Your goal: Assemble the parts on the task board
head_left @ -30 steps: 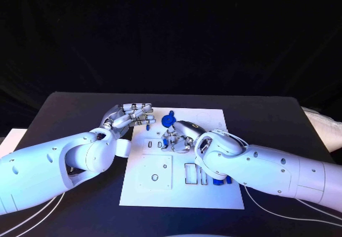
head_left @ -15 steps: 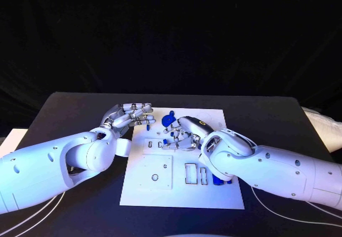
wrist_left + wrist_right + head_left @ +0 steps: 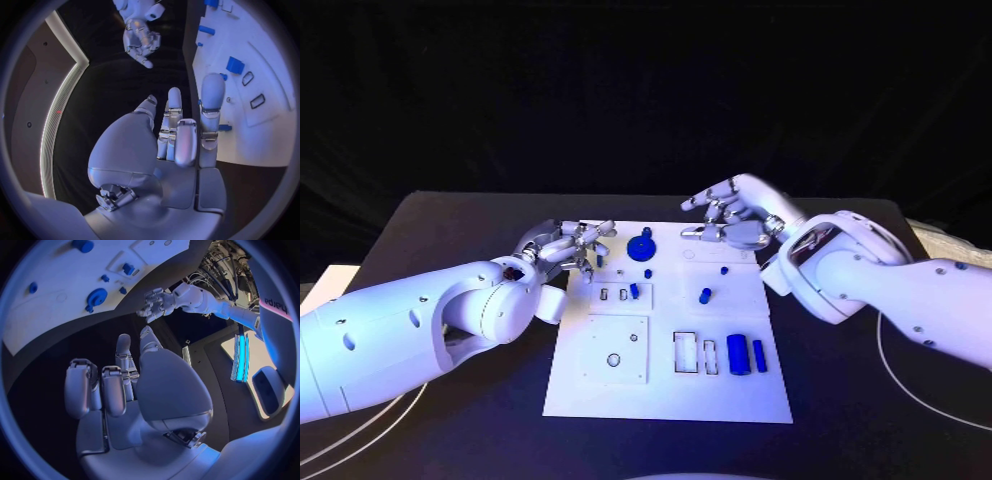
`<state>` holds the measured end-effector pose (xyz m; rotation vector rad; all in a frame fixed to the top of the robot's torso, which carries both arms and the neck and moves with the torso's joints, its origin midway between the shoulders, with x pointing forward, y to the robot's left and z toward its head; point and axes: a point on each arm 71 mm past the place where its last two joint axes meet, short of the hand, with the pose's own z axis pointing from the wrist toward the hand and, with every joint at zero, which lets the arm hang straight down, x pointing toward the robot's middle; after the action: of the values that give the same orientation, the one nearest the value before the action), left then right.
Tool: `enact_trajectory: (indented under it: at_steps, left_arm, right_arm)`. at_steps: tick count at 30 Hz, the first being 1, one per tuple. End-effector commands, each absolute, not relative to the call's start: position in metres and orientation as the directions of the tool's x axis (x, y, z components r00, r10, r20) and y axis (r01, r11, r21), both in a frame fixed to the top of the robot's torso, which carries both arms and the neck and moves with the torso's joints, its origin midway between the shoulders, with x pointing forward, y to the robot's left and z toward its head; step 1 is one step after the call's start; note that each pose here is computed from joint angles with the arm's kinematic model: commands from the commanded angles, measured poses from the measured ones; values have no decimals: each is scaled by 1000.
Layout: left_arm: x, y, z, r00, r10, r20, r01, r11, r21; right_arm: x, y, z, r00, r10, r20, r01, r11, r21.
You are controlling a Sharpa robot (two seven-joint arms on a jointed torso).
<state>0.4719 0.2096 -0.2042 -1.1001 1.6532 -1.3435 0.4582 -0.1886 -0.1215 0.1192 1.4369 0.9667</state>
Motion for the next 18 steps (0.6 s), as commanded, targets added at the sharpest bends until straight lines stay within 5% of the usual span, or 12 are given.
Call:
enact_trajectory:
  at_steps: [1, 8, 18]
  left_arm:
    - [471, 205, -210, -534, -798, -278, -231, 454, -860]
    - [476, 205, -200, -637, -573, -516, -191, 766, -614]
    - [489, 190, -191, -680, -418, -603, -172, 890, -422]
  right_arm:
    - [461, -203, -112, -168, 699, -696, -436, 580, 688]
    - [467, -225, -105, -139, 706, -695, -386, 608, 694]
    - [472, -233, -108, -119, 681, -723, -344, 654, 673]
